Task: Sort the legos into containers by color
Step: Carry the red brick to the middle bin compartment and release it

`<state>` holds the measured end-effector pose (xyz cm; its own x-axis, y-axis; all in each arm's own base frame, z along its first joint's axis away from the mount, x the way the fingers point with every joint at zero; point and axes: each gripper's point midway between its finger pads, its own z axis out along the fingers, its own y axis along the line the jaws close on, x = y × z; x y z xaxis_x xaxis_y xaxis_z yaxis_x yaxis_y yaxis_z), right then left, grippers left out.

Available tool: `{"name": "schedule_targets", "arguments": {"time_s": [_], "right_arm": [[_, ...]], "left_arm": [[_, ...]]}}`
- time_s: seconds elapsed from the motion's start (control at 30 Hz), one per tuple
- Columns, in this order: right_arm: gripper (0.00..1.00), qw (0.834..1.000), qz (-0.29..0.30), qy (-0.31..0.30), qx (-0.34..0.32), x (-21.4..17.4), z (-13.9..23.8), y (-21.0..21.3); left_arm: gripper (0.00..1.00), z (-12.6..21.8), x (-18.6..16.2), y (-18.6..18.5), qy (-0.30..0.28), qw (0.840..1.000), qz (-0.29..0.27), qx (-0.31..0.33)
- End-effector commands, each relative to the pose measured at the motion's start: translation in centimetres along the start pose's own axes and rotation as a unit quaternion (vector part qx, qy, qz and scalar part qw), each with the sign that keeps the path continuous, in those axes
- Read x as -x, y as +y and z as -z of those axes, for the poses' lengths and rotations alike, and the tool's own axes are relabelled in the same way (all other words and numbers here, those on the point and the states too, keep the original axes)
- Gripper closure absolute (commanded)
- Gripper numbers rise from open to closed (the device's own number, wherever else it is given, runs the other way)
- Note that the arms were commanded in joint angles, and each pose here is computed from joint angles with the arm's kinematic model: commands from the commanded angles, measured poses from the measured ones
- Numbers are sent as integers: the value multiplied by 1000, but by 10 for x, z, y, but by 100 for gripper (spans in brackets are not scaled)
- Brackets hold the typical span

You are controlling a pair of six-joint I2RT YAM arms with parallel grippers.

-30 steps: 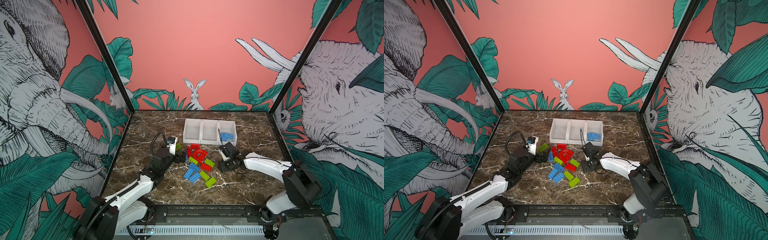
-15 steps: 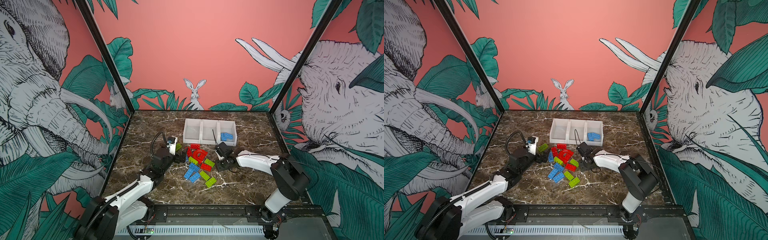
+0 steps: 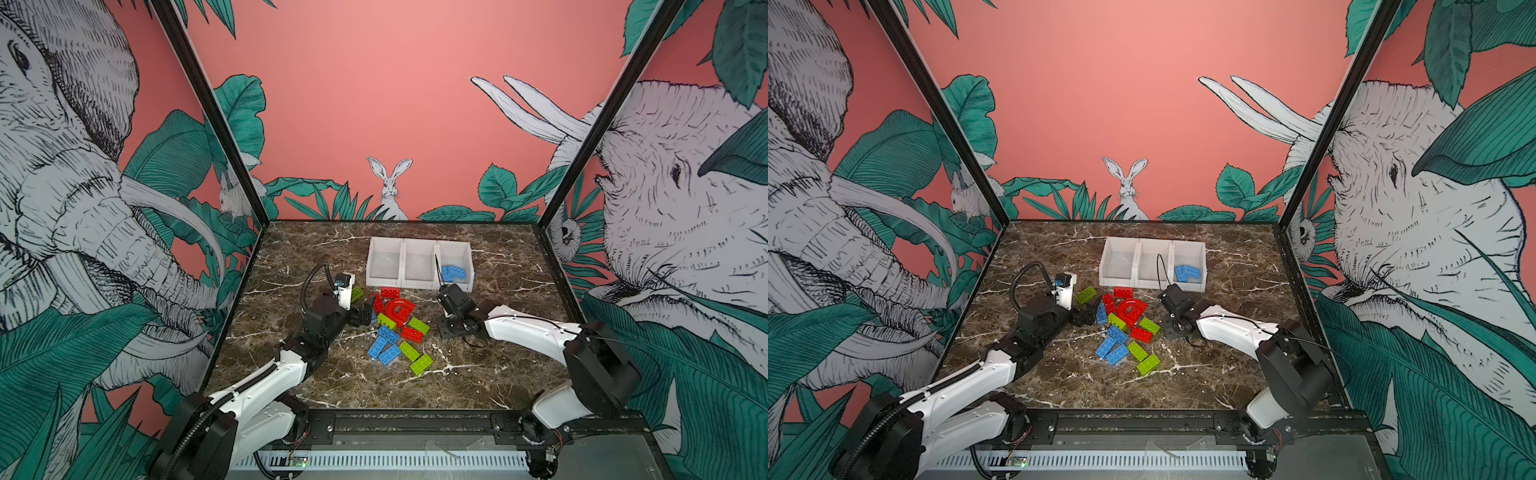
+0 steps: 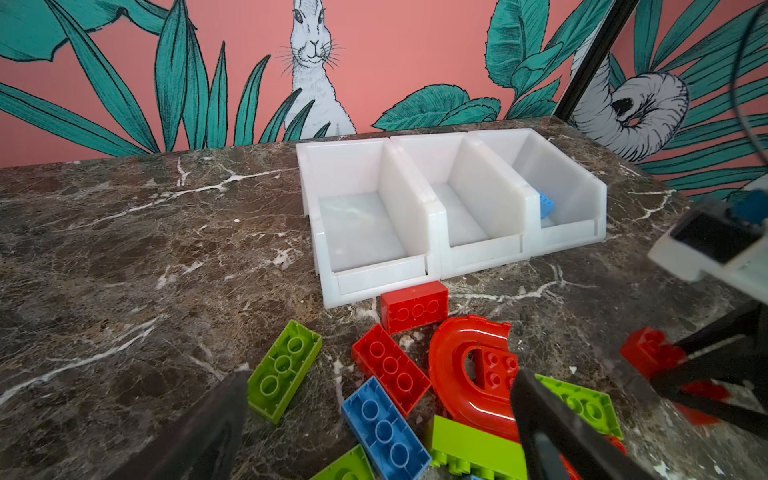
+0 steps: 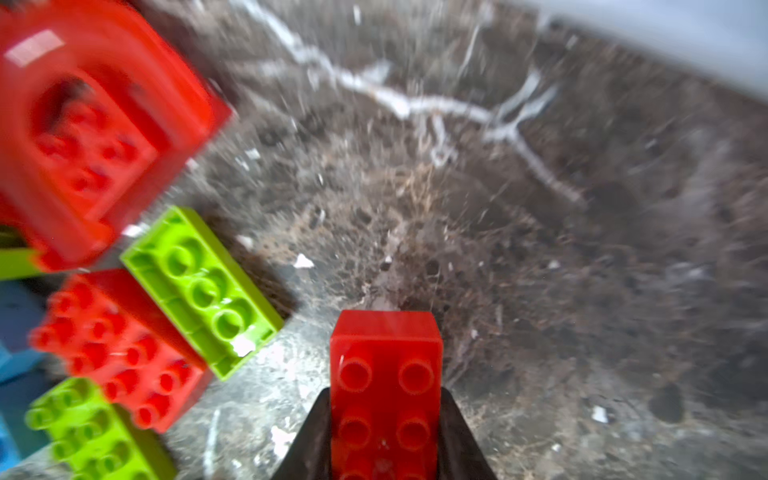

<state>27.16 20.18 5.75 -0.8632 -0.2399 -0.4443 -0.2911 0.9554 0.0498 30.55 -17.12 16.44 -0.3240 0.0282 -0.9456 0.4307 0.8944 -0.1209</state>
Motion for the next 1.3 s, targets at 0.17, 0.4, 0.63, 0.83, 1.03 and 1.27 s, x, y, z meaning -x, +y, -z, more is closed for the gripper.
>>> {"name": "schedule_targets", "arguments": {"time_s": [0.17,0.4,0.63,0.83,1.03,1.27], "right_arm": [[76,996,-18,-88,13,81,64,5],[80,988,-60,-140,13,172,77,5],[80,981,-73,-174,36,233,34,19],[80,983,-61,-163,60,249,-16,38],[77,985,-58,-157,49,247,-35,36],[42,987,-55,-148,35,238,-41,29]], "left_arm": [[1,1,7,-1,-12,1000,1,-1],[1,0,6,-4,-10,1000,7,-9],[1,2,7,-4,-15,1000,13,-11],[1,4,9,-1,-20,1000,6,-1],[1,4,8,1,-18,1000,3,4],[1,1,6,-1,-12,1000,6,0]]}}
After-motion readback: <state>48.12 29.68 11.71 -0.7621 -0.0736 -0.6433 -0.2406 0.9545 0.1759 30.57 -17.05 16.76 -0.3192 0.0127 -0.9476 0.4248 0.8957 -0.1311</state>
